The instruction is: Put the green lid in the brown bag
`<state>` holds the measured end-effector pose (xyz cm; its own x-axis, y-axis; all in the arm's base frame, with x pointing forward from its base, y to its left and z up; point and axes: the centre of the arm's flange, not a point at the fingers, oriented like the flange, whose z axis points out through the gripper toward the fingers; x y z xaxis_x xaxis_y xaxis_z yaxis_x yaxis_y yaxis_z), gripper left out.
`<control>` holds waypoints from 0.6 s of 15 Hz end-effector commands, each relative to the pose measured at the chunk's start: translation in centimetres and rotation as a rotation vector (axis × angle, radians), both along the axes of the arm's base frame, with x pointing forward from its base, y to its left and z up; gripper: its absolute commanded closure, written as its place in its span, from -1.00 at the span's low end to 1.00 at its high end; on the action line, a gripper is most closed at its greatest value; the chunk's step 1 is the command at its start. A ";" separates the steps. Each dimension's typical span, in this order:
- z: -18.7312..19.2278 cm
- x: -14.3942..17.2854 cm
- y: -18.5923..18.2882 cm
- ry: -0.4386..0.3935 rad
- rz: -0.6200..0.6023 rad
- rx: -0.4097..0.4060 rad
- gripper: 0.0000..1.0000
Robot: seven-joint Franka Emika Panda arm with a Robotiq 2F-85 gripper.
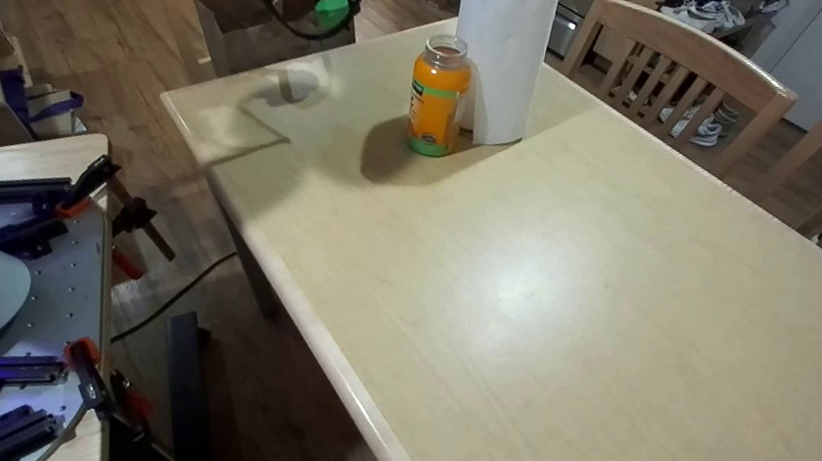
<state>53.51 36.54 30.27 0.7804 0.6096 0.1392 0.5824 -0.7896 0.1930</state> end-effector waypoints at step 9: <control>3.6 0.0 6.0 -0.103 0.237 0.017 -0.04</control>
